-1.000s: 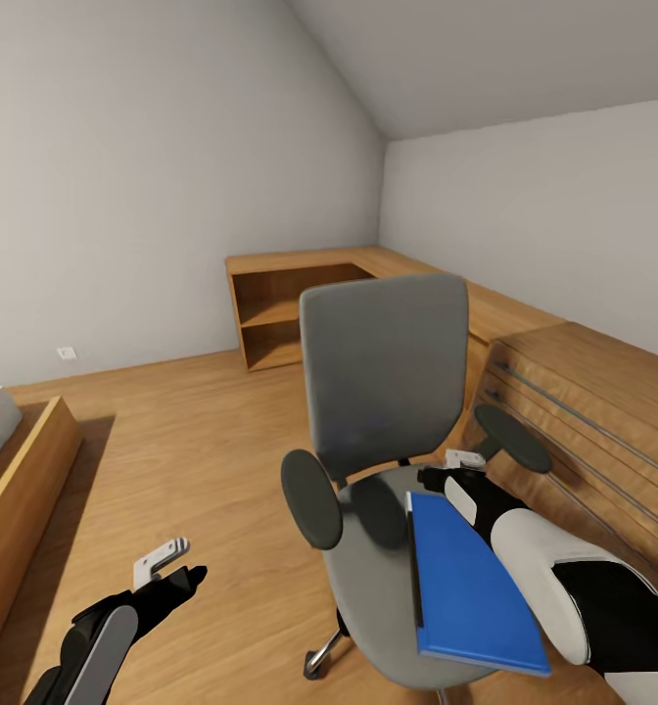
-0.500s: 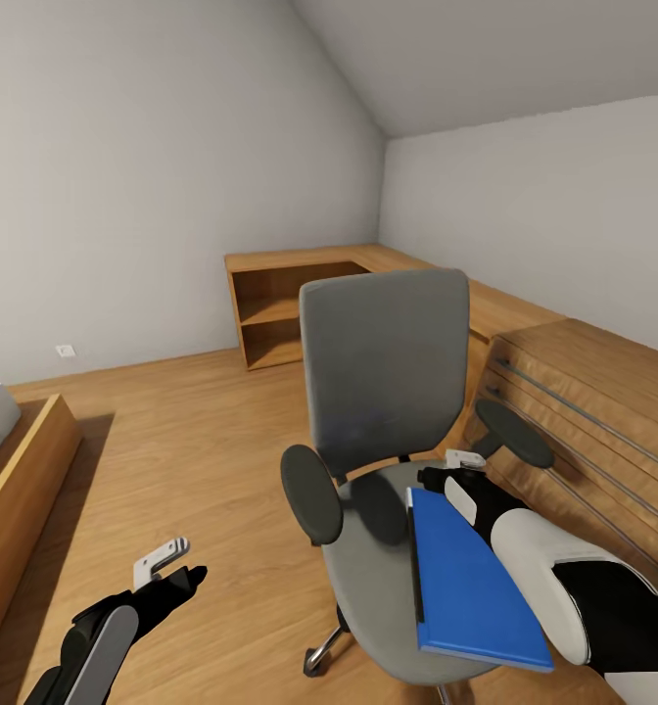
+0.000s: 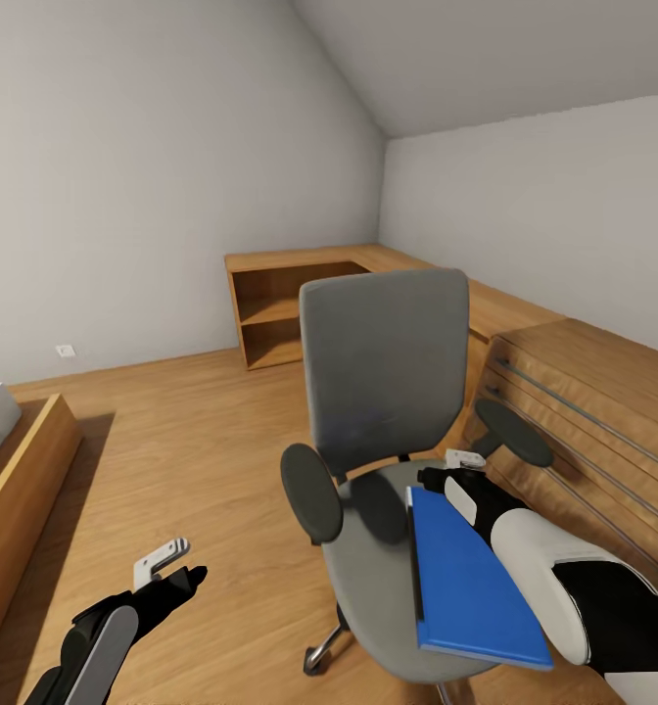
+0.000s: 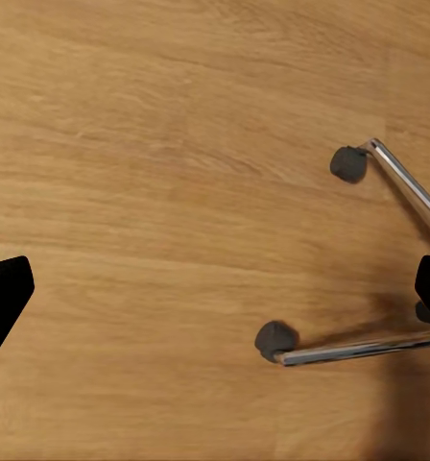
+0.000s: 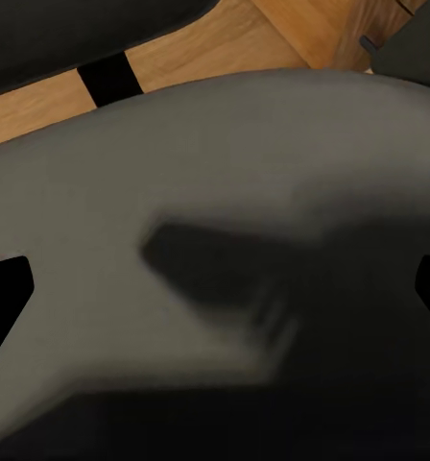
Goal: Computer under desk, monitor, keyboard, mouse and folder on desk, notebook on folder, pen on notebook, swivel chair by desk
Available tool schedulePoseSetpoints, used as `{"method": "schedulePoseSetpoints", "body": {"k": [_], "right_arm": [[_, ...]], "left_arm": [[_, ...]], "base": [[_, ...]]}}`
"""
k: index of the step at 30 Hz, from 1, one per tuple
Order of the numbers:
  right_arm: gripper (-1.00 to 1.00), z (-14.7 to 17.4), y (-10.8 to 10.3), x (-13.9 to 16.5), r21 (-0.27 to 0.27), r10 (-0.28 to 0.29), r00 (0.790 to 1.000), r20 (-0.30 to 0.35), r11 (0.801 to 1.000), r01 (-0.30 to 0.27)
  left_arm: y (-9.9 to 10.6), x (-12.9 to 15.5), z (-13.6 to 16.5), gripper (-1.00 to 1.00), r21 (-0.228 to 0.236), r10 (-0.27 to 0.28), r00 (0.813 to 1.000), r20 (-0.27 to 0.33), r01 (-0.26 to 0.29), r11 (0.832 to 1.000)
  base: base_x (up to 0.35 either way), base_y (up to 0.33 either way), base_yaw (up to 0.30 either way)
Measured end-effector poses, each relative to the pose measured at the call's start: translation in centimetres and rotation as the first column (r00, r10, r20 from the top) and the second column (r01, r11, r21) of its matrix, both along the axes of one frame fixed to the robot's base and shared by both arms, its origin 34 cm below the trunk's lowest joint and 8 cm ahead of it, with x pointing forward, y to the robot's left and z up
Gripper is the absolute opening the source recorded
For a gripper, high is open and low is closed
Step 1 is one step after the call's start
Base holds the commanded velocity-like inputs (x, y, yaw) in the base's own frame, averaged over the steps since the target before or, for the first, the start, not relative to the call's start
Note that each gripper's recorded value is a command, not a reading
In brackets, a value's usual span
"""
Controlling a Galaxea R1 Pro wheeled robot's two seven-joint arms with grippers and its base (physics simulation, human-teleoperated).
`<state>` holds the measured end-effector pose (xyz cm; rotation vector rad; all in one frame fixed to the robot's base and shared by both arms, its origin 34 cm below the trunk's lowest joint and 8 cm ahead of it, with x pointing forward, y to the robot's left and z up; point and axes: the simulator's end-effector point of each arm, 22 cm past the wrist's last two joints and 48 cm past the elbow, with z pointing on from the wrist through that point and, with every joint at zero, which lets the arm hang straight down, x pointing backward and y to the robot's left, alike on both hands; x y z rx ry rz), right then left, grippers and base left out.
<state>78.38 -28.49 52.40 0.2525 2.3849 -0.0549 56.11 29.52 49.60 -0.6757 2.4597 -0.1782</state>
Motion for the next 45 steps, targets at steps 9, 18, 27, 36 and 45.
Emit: {"method": "schedulePoseSetpoints", "body": {"k": [9,18,27,36,45], "right_arm": [[1.00,0.00,0.03,0.00,-0.001,0.002,1.000,0.000,1.000,-0.002],[1.00,0.04,0.09,0.03,-0.003,0.003,1.000,0.002,1.000,-0.003],[1.00,0.02,0.17,0.07,-0.004,0.005,1.000,0.002,1.000,-0.005],[1.00,0.07,0.19,0.08,-0.004,0.006,1.000,0.004,1.000,-0.006],[1.00,0.10,0.18,0.11,-0.005,0.005,1.000,0.006,1.000,-0.005]], "left_arm": [[-0.01,0.00,-0.01,1.00,-0.001,0.000,1.000,0.000,0.000,1.000],[0.01,-0.01,0.00,1.00,0.001,0.000,1.000,0.000,0.000,1.000],[0.03,-0.02,-0.07,1.00,0.002,0.000,1.000,-0.001,0.000,1.000],[0.03,-0.03,-0.06,1.00,0.001,0.000,1.000,-0.001,0.000,1.000],[0.01,-0.03,-0.06,1.00,0.000,0.000,1.000,-0.001,0.000,1.000]], "base": [[-0.131,0.000,0.000],[-0.016,0.000,0.000],[-0.167,0.000,0.000],[-0.078,0.000,0.000],[-0.154,0.000,0.000]]}}
